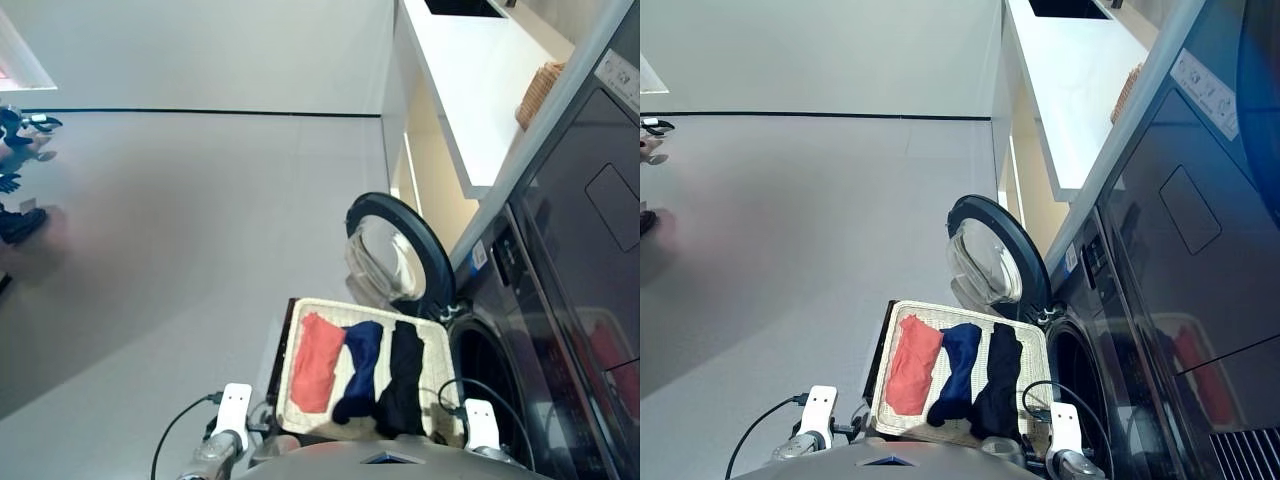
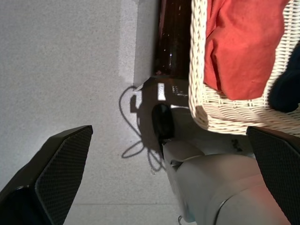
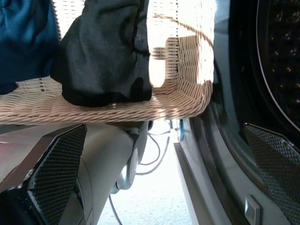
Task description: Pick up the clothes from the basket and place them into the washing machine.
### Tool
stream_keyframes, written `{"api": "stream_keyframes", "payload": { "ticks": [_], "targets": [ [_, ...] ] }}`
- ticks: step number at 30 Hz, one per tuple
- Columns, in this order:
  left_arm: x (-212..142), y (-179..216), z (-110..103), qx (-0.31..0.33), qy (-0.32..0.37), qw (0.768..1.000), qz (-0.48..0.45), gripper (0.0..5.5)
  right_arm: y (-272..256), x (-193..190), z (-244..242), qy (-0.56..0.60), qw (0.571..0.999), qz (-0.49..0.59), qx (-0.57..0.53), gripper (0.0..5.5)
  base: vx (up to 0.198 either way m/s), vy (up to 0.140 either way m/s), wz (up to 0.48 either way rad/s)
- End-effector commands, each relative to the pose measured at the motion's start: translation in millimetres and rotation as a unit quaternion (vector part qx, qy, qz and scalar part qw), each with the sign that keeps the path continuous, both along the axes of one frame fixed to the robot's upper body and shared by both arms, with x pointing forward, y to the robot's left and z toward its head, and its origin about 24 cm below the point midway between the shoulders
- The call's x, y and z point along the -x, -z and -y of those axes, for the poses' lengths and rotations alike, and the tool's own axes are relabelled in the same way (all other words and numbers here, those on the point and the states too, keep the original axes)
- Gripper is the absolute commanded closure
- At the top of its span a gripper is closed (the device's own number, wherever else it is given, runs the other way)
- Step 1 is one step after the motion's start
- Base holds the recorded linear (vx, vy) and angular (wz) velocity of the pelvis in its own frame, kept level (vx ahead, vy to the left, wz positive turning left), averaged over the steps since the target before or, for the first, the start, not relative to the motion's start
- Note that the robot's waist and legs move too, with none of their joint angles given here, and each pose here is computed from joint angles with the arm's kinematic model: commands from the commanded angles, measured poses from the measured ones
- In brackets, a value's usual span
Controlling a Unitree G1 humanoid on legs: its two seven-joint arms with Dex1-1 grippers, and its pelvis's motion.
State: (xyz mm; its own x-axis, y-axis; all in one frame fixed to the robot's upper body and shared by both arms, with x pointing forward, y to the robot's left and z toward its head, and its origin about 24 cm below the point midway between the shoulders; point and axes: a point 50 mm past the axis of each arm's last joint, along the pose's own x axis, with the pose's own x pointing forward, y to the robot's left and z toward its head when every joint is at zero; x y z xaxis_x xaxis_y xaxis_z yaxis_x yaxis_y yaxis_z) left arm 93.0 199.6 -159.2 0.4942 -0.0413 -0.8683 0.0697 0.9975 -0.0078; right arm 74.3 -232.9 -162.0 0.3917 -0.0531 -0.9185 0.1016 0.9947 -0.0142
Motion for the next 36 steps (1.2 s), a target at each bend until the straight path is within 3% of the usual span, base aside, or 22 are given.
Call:
{"api": "stream_keyframes", "payload": {
  "ticks": [1, 11, 18, 22, 26, 36],
  "targets": [
    [-34.6, -6.2, 15.8, 0.018, 0.028, 0.999, 0.034, 0.0, -9.5, -34.6, 11.3, -0.015, 0.999, 0.036, 0.023, 0.0, 0.0, 0.0, 0.0],
    [-22.4, -1.6, 7.8, 0.019, -0.028, 0.999, 0.013, 0.0, -14.3, -47.9, 7.6, -0.054, 0.995, 0.067, 0.041, 0.0, 0.0, 0.0, 0.0],
    [-55.4, -19.3, 7.9, 0.018, -0.038, 0.994, 0.103, 0.0, -36.7, -86.4, -10.5, -0.082, 0.978, 0.188, 0.025, 0.0, 0.0, 0.0, 0.0],
    [-91.1, -46.8, 19.1, 0.031, -0.04, 0.977, 0.207, 0.0, -61.4, -111.9, -27.2, -0.081, 0.957, 0.279, -0.005, 0.0, 0.0, 0.0, 0.0],
    [-126.5, -87.4, 32.8, 0.031, 0.016, 0.948, 0.315, 0.0, -103.5, -140.3, -42.3, -0.087, 0.916, 0.389, -0.043, 0.0, -0.051, 0.006, 0.002],
    [-178.8, -158.2, 58.4, -0.001, 0.085, 0.877, 0.473, 0.0, -195.6, -180.4, -80.7, -0.161, 0.803, 0.568, -0.081, 0.0, -0.084, -0.001, -0.014]
  ]
}}
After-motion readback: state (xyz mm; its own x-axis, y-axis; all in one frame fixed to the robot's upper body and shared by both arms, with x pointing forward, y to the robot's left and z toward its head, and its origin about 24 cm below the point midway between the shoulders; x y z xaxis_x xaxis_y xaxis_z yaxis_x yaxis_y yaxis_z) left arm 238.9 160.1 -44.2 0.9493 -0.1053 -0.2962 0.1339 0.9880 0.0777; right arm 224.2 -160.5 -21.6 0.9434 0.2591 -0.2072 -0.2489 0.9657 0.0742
